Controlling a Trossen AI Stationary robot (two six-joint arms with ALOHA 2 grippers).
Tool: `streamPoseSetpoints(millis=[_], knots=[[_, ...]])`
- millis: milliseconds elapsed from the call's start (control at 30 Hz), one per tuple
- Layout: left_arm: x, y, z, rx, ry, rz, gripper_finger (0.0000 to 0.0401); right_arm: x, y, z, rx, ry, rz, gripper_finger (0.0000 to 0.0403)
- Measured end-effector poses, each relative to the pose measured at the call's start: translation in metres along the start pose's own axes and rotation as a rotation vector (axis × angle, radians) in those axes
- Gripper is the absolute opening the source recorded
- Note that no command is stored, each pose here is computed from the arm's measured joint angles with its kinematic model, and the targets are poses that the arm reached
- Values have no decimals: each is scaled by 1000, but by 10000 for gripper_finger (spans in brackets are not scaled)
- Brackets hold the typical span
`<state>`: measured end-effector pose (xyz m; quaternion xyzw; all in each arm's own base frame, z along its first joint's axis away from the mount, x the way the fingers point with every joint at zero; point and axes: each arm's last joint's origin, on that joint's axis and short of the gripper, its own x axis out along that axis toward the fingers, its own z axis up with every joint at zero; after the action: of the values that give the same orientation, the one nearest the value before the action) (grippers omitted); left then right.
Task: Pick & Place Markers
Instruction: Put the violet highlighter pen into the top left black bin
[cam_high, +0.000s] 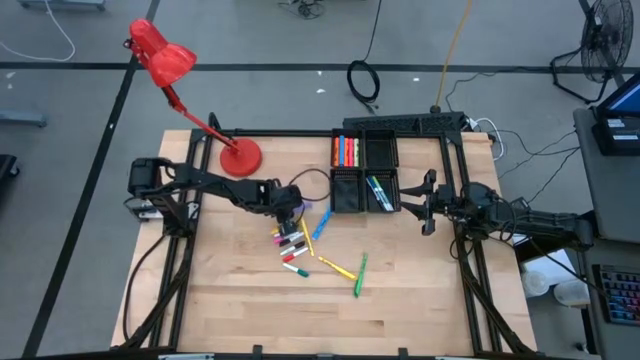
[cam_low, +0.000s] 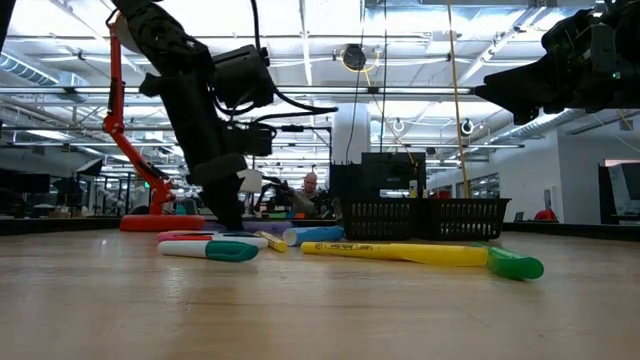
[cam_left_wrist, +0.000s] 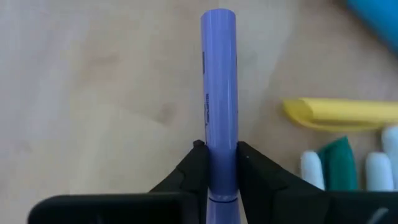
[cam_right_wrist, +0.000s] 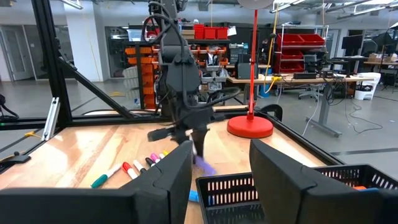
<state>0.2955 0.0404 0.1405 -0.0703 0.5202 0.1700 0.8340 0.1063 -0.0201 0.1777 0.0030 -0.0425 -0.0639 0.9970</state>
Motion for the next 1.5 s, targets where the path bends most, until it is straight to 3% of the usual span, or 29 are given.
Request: streamPoseSetpoints(millis=[200, 367, 567, 733, 867, 1033, 1167, 1500], knots=[[-40, 5, 16, -53, -199, 43, 62, 0, 0, 0, 0, -1, 0, 146], [-73, 16, 41, -285, -464, -16, 62, 0, 0, 0, 0, -1, 0, 146], [-101, 30, 77, -430, -572, -59, 62, 0, 0, 0, 0, 0, 0, 146], [-124, 40, 120, -463, -653, -63, 62, 0, 0, 0, 0, 4, 0, 146], [-129, 54, 154, -463, -619, -11, 62, 0, 0, 0, 0, 4, 0, 146], [-113, 73, 195, -491, -588, 5, 62, 0, 0, -1, 0, 6, 0, 146], [-80, 89, 214, -529, -529, -16, 62, 1, 0, -1, 1, 9, 0, 146], [10, 123, 207, -641, -373, 57, 62, 1, 0, -1, 1, 11, 0, 146]])
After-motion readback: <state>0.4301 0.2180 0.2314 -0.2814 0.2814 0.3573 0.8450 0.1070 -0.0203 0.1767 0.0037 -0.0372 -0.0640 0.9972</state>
